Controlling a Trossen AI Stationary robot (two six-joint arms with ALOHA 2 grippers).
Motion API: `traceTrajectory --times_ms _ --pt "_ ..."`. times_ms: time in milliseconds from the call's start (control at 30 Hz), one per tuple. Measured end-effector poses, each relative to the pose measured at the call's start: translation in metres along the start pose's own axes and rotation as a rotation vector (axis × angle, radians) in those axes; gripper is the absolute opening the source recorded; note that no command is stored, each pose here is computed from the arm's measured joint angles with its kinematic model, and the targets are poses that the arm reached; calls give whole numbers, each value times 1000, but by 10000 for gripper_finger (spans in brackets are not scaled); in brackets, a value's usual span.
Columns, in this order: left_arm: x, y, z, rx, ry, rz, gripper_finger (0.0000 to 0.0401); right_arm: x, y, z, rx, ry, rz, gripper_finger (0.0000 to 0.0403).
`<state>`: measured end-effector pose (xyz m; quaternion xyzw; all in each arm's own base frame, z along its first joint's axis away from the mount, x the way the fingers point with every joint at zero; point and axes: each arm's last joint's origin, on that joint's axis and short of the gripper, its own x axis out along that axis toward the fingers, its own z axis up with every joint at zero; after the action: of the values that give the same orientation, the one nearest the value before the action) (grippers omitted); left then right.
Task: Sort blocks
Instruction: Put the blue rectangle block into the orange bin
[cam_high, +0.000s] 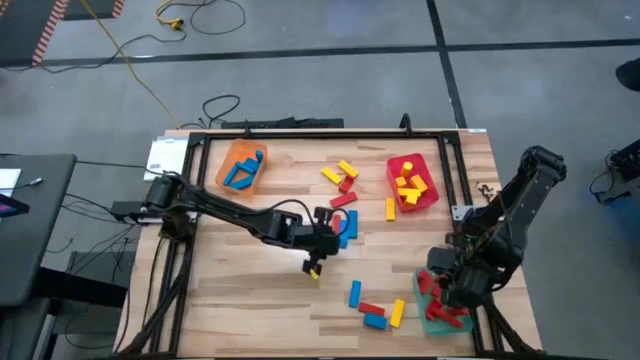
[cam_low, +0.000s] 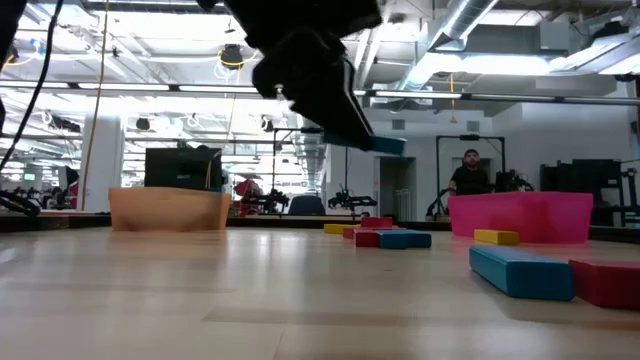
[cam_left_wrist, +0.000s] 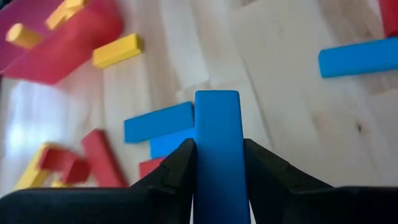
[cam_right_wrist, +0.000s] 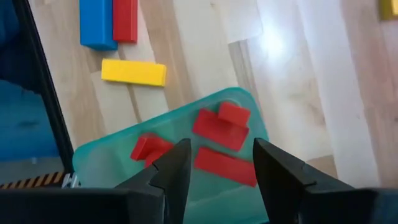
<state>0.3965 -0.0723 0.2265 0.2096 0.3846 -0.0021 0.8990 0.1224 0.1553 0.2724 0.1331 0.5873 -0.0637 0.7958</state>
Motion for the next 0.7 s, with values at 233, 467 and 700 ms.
traceTrajectory --times_ms 233,467,700 --pt "-15 5 -10 29 136 58 103 2 -4 9 -32 -32 -29 183" --pt "-32 17 -24 12 284 117 103 4 -10 20 -61 -57 -61 180" --pt "-58 39 -42 -50 349 201 103 6 -18 33 -95 -101 -109 180"
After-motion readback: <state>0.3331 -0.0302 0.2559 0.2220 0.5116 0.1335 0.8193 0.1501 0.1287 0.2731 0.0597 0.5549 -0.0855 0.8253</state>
